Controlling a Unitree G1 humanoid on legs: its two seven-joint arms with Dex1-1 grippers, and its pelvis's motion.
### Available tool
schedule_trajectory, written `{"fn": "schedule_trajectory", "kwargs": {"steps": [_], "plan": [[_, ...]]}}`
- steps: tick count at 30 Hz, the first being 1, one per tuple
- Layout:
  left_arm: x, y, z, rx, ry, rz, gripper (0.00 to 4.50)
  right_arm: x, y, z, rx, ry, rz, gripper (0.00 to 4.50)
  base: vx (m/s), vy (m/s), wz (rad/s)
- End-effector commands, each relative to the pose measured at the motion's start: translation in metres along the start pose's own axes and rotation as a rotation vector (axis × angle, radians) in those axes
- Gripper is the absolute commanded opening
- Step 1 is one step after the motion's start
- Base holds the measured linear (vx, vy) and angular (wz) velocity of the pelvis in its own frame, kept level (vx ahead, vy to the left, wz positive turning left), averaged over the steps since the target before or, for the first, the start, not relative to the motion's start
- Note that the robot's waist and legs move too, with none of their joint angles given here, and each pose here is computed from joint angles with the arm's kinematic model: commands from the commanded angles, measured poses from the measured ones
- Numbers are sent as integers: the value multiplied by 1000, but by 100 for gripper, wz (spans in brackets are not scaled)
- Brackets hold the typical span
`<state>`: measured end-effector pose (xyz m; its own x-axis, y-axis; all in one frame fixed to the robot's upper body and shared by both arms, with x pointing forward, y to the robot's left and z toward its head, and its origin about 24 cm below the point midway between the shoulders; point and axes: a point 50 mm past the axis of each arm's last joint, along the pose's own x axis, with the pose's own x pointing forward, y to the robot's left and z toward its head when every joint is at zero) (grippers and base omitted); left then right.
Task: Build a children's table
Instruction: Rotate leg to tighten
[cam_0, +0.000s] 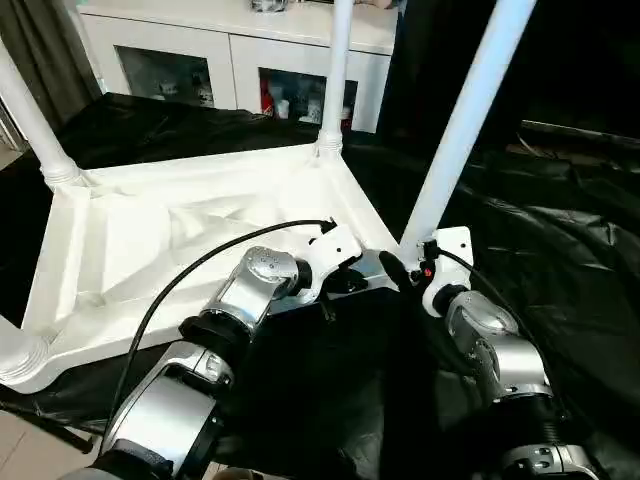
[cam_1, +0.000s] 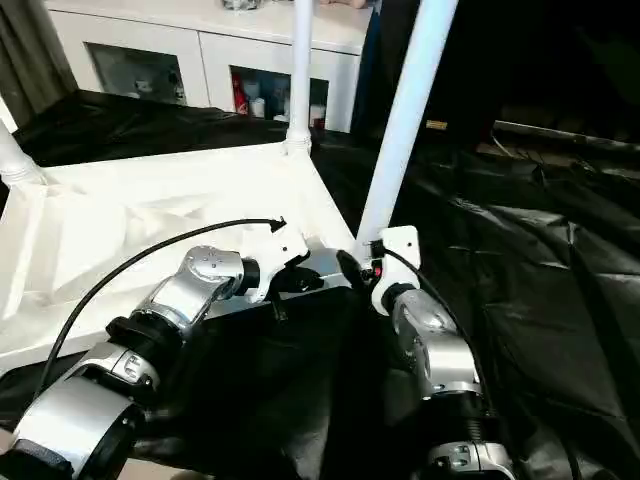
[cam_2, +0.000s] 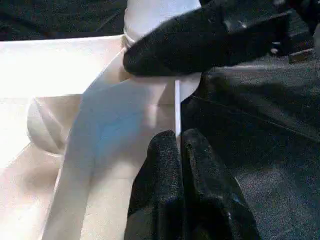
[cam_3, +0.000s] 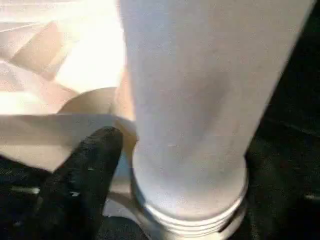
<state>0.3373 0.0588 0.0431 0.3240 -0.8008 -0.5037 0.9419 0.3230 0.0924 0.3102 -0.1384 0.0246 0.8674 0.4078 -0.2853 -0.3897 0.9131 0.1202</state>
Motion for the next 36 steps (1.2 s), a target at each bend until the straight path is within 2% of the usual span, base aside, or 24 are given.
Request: {"fn": "schedule_trajectory", "kwargs": {"steps": [1, 4, 5, 6, 14, 19, 21, 23, 30, 34, 36], "plan": [[5, -8, 9, 32, -62, -74, 0, 6, 25, 1, -27, 17, 196, 381, 0, 0, 0], [-12, -1, 3, 53, -50, -127, 0, -7, 20, 6, -87, 22, 368, 381, 0, 0, 0], [-12, -1, 3, 53, -50, -127, 0, -7, 20, 6, -87, 22, 368, 381, 0, 0, 0], [-26, 3, -4, 66, -35, -178, 0, -18, 12, 8, -120, 36, 477, 381, 0, 0, 0], [-46, 4, -10, 59, -41, -290, 0, -33, 1, 15, -180, 71, 630, 381, 13, -1, 0], [-52, 3, -13, 43, -36, -344, 0, -35, 1, 16, -218, 85, 668, 381, 0, 0, 0], [-54, 3, -13, 41, -36, -348, 0, -35, 2, 15, -219, 93, 687, 355, 0, 0, 0], [-54, 4, -14, 39, -36, -345, 0, -35, 3, 13, -217, 97, 698, 355, 0, 0, 0], [-58, 3, -16, 40, -37, -345, 0, -37, 5, 10, -202, 98, 712, 283, 0, 0, 0], [-57, 5, -17, 47, -28, -316, 0, -37, 5, 8, -191, 100, 694, 271, 0, 0, 0], [-50, 10, -17, 38, -20, -211, 0, -31, 3, 2, -162, 96, 589, 270, 0, 0, 0]]}}
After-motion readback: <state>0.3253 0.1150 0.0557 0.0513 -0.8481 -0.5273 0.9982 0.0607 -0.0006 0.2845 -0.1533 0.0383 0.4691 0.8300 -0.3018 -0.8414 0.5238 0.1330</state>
